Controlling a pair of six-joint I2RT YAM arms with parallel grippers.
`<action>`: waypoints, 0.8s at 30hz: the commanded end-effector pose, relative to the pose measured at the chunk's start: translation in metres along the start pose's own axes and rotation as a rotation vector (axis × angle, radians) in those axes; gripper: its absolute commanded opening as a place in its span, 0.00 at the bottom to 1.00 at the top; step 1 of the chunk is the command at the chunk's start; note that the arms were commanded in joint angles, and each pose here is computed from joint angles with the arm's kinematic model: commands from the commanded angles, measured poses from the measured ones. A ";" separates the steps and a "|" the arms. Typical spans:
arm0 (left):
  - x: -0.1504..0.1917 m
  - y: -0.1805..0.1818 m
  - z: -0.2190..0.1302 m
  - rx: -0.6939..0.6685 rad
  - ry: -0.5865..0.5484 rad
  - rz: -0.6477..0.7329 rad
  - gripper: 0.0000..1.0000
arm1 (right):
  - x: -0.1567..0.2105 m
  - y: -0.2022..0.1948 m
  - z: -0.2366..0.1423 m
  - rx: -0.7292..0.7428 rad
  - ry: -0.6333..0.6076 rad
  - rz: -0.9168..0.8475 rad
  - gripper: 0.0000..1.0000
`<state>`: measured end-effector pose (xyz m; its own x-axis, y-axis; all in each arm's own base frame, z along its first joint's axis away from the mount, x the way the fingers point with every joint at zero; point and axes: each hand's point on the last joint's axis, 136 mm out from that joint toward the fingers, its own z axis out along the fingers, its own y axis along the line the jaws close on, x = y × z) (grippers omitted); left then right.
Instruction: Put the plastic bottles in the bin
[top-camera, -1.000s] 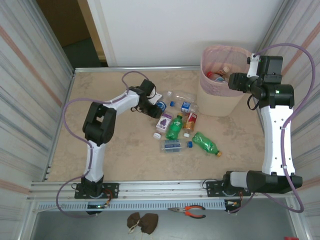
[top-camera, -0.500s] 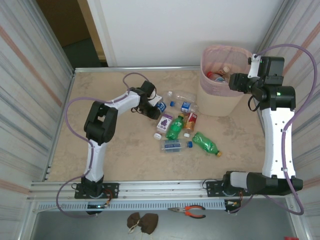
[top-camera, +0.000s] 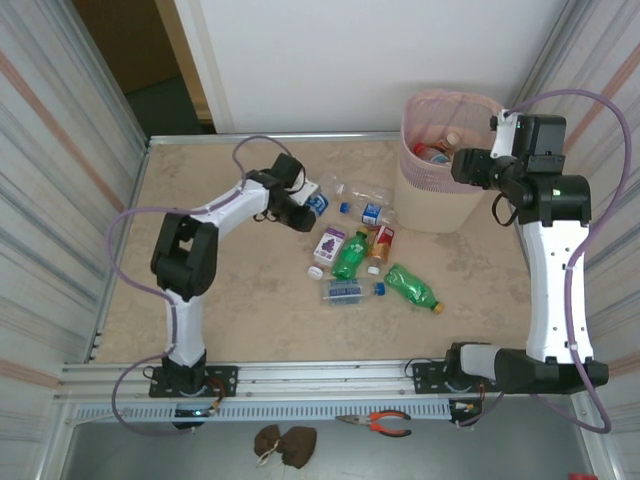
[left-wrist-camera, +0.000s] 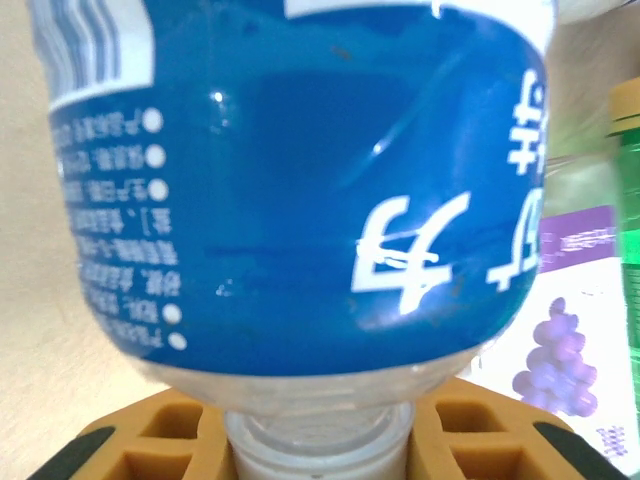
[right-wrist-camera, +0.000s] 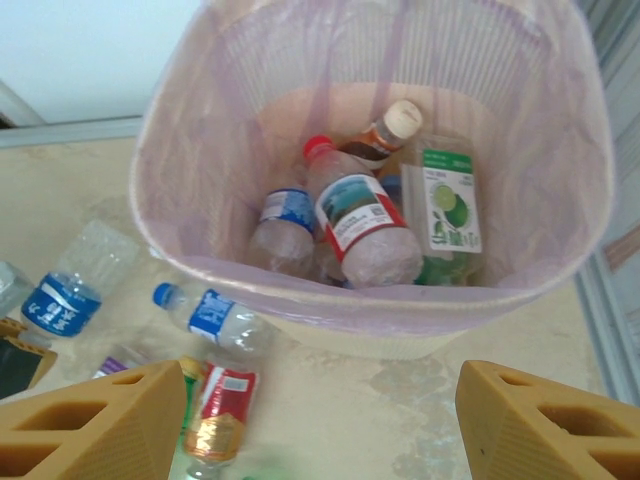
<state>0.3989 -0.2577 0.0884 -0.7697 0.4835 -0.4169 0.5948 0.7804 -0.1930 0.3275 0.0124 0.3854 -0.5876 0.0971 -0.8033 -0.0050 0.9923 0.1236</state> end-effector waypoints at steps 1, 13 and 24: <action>-0.013 -0.011 -0.036 0.023 -0.086 0.010 0.31 | -0.019 0.025 -0.021 -0.120 -0.098 0.031 0.71; -0.059 -0.098 -0.151 0.346 -0.472 0.147 0.30 | -0.049 0.103 -0.052 -0.500 -0.324 0.016 0.72; -0.055 -0.173 -0.257 0.552 -0.802 0.438 0.32 | -0.063 0.168 -0.119 -0.836 -0.541 -0.083 0.79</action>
<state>0.3013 -0.3126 0.3411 -0.3216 0.1889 -0.9278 0.9103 0.3314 -0.2480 0.2939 0.1510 0.4842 -0.2435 0.2193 -0.9448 -0.6035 0.7283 0.3246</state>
